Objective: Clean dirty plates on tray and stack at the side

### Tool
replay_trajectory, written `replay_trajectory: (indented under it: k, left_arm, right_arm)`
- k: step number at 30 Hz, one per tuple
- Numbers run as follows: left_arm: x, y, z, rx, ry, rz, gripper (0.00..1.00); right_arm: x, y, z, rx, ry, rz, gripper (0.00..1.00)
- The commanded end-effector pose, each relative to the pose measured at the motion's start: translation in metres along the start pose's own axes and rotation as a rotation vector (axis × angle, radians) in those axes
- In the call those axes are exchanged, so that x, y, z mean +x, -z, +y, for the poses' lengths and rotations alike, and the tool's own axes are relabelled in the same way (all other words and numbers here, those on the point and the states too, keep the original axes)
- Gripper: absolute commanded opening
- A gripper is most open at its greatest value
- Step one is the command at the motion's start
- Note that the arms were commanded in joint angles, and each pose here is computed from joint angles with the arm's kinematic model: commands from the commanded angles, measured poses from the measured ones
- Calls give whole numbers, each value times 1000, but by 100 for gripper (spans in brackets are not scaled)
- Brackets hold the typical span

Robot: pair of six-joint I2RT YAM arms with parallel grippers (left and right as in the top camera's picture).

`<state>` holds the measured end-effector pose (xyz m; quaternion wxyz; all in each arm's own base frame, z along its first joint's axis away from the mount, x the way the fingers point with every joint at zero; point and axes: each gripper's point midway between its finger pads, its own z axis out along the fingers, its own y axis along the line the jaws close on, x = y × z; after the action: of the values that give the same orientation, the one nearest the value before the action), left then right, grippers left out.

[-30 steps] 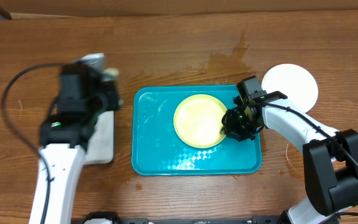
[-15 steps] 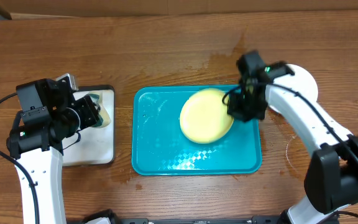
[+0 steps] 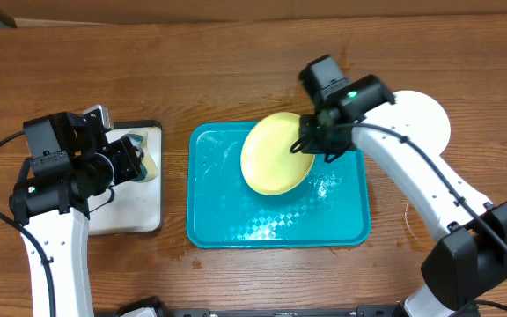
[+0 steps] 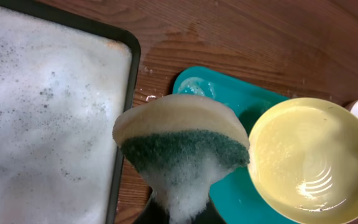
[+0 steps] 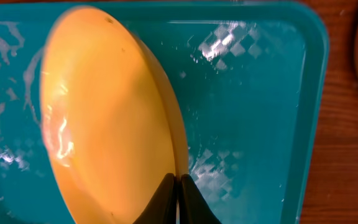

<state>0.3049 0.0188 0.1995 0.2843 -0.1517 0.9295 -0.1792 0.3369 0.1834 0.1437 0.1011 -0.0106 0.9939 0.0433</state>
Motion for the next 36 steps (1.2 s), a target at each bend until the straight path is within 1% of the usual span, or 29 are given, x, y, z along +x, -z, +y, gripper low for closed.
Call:
replay_trajectory:
  k: [1, 8, 11, 13, 14, 16, 19, 21, 24, 27, 30, 34, 36]
  left_arm:
    - [-1, 0, 7, -31, -14, -1, 4]
    - [3, 0, 13, -65, -6, 13, 4]
    - [4, 0, 13, -66, -4, 20, 4]
    - [7, 0, 13, -67, -1, 28, 4]
    - [8, 0, 13, -68, 1, 33, 4]
    - [9, 0, 14, -69, 4, 39, 5]
    - [9, 0, 14, -69, 4, 39, 5]
    - [9, 0, 14, -69, 4, 39, 6]
    - [9, 0, 14, -69, 4, 39, 7]
    - [10, 0, 14, -69, 4, 39, 8]
    - [10, 0, 13, -68, 3, 39, 8]
    - [9, 0, 13, -67, 1, 36, 8]
    - [9, 0, 13, -67, 2, 37, 8]
  right_arm:
    - [-16, 15, 4, 138, 80, -157, 4]
    - [-18, 33, 40, 281, 221, -360, 4]
    - [-13, 35, 51, 283, 228, -387, 5]
    - [-8, 30, 48, 244, 149, -344, 32]
    - [-5, 27, 47, 211, 120, -307, 38]
    - [4, 16, 46, 84, 61, -170, 45]
    - [10, 11, 36, -31, -25, -36, 51]
    - [10, 9, 22, -56, -82, 16, 52]
    - [11, 0, -7, -28, -172, 63, 53]
    - [25, -20, -29, 9, -216, 124, 52]
    - [40, -41, -36, 29, -219, 159, 52]
    - [57, -76, -41, 31, -241, 166, 52]
    - [64, -90, -40, 10, -260, 165, 49]
